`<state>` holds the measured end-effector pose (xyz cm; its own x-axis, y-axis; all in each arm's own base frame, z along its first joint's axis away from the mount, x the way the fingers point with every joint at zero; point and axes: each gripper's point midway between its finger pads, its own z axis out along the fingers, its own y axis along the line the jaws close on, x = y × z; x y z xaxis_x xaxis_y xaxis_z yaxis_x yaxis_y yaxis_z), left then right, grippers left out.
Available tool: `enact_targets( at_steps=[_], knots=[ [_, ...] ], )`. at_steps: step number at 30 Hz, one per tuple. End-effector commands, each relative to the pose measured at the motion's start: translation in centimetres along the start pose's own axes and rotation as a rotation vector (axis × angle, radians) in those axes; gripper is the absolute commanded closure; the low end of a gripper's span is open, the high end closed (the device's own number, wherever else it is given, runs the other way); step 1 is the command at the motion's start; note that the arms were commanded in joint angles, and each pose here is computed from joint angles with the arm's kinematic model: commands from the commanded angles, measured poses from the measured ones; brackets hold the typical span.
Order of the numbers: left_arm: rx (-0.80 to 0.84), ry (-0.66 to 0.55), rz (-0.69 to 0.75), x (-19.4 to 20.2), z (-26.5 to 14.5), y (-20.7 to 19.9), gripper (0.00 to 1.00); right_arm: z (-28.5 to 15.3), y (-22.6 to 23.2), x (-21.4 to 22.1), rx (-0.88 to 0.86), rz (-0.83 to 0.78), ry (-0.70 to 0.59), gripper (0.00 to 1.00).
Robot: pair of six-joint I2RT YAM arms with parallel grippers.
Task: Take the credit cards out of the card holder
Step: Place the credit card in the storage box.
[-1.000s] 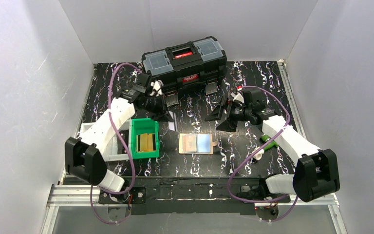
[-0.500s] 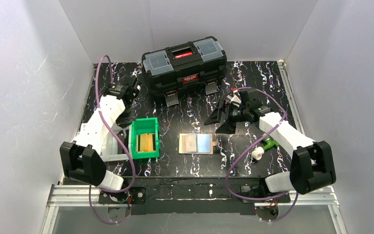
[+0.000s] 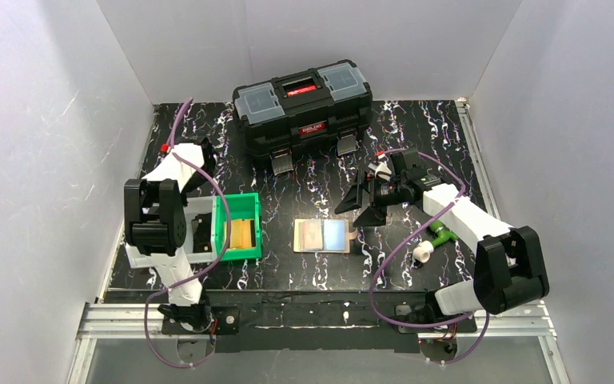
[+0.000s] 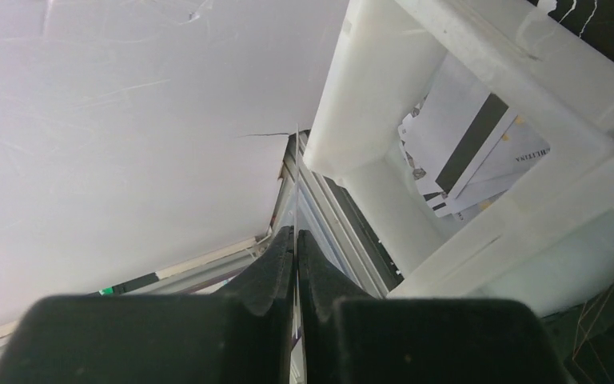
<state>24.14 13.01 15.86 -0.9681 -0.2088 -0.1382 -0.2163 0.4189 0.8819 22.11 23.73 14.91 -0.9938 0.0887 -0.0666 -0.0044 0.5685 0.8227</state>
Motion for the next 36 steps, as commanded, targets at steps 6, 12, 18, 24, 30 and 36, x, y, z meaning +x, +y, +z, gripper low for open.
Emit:
enact_targets(
  at_steps=[6,12,18,24,30,36],
  knots=[
    [-0.046,0.036,0.026,0.9,1.8,-0.8,1.00,0.3,0.3,0.6,-0.022,-0.019,0.033,0.02],
    [-0.032,0.056,0.033,1.1,2.0,-1.3,0.85,0.3,0.2,0.6,-0.017,-0.021,0.036,0.02],
    [-0.021,0.058,0.020,1.2,2.0,-1.2,0.39,0.4,0.2,0.7,-0.015,-0.024,0.043,0.02],
    [-0.005,0.056,-0.006,1.2,1.7,-0.9,0.14,0.5,0.0,0.7,-0.002,-0.026,0.042,0.02],
    [0.114,0.069,-0.055,1.4,0.6,-1.4,0.04,0.5,-0.2,0.4,0.019,-0.034,0.035,0.01],
    [0.497,0.027,-0.143,1.5,-3.8,-4.6,0.02,0.9,-1.5,-0.4,0.086,-0.041,0.020,0.02]
  ],
)
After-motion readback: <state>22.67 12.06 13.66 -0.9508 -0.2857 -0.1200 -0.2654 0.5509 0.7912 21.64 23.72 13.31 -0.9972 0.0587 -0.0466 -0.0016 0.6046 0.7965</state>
